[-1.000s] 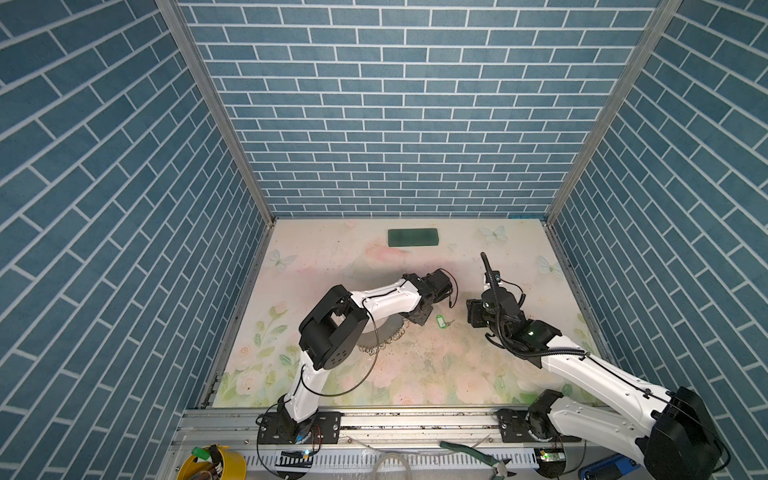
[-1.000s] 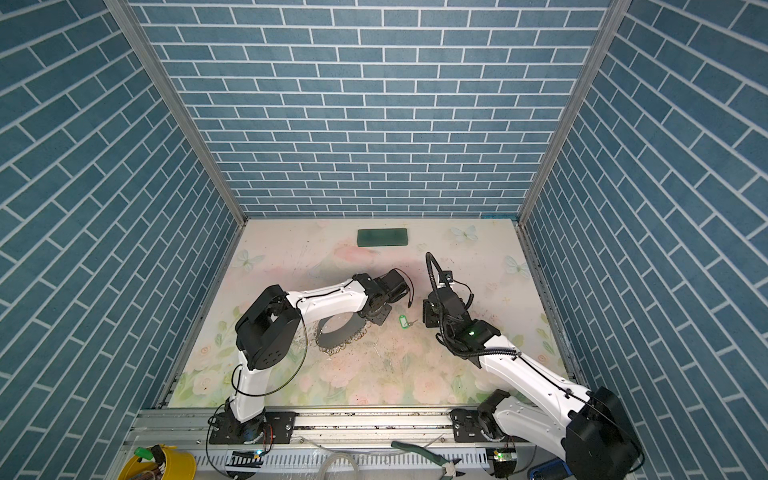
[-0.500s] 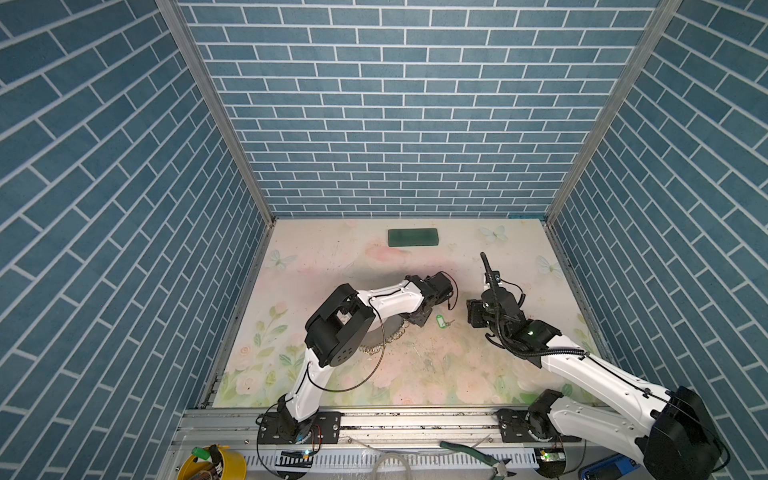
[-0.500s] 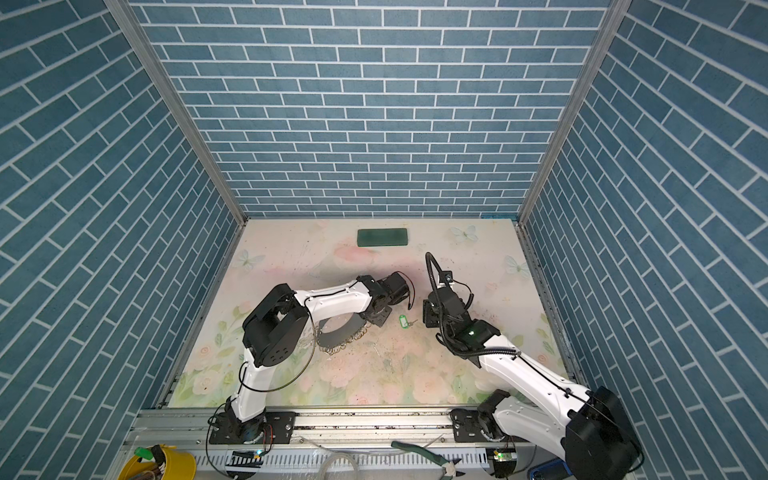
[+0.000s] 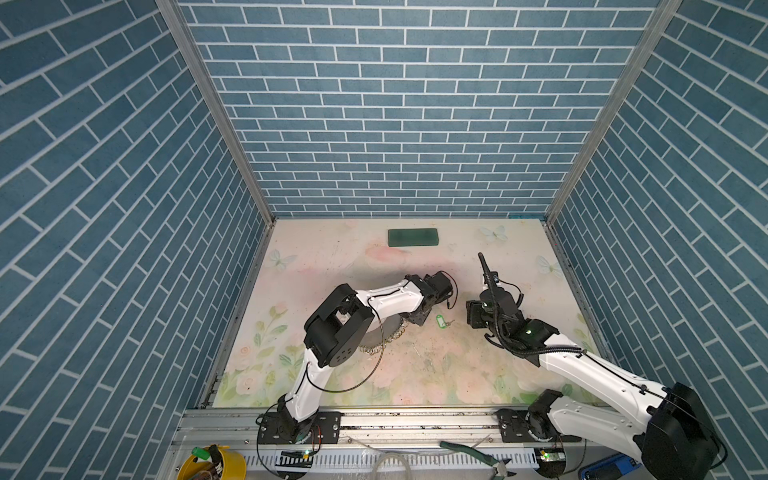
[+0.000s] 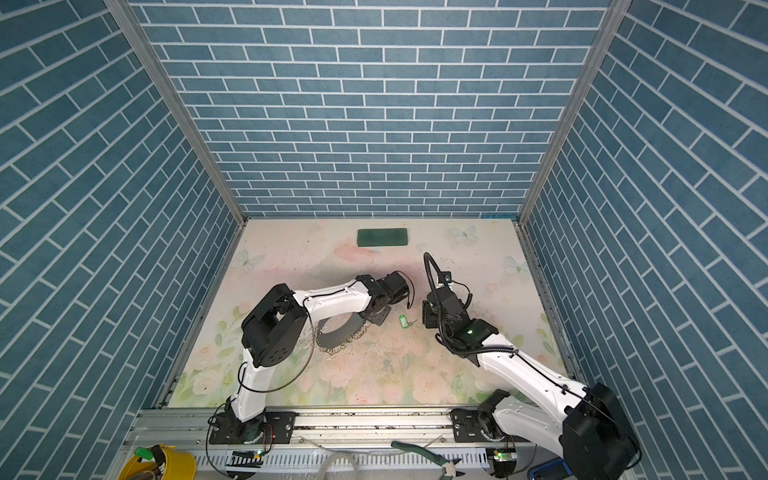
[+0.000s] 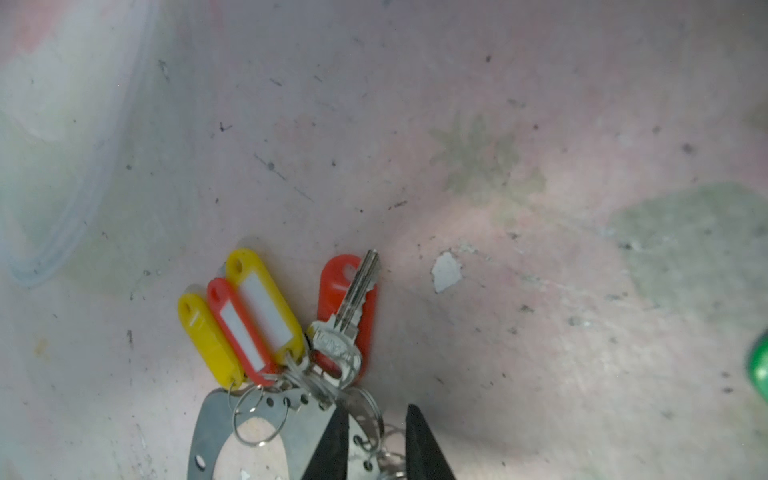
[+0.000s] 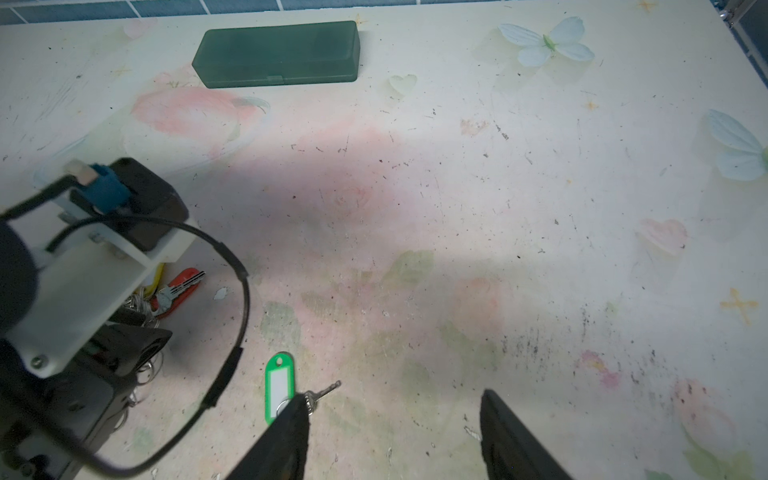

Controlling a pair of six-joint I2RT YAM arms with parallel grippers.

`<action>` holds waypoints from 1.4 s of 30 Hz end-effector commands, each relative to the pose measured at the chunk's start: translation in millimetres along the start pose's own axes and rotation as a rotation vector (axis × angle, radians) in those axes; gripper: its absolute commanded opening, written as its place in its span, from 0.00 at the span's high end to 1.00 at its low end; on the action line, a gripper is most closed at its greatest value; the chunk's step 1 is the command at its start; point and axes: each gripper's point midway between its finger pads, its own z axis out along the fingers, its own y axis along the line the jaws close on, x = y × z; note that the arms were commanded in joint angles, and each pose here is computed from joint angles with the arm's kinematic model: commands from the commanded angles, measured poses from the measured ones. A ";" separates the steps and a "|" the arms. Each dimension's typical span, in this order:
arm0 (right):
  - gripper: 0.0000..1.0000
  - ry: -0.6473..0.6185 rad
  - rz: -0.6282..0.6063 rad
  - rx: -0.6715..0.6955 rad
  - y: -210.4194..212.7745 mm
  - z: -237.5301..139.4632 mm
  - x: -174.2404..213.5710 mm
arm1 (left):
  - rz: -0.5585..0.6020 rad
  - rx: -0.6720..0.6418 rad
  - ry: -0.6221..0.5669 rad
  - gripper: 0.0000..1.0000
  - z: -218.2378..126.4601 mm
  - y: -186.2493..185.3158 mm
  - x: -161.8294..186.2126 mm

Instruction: Put the keys on the keyring

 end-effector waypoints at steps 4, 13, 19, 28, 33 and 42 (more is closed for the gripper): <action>0.34 0.015 0.037 0.007 -1.0 3.2 2.8 | -0.008 0.024 -0.016 0.64 -13.9 2.3 4.1; 0.34 0.015 0.039 0.013 -3.0 1.2 2.3 | 0.059 0.100 0.009 0.67 -12.9 -13.1 19.4; 0.35 0.014 0.043 0.011 -2.8 0.8 2.7 | 0.071 0.085 0.039 0.65 -3.9 -12.2 27.9; 0.34 0.015 0.044 0.010 -3.3 -0.1 3.2 | 0.055 0.107 0.039 0.64 4.6 -11.1 23.4; 0.35 0.017 0.042 0.014 -4.5 -0.5 4.3 | 0.054 0.138 0.045 0.70 5.7 -15.4 22.1; 0.34 0.018 0.042 0.015 -4.4 0.2 4.8 | 0.040 0.142 0.032 0.75 -5.5 -10.0 24.1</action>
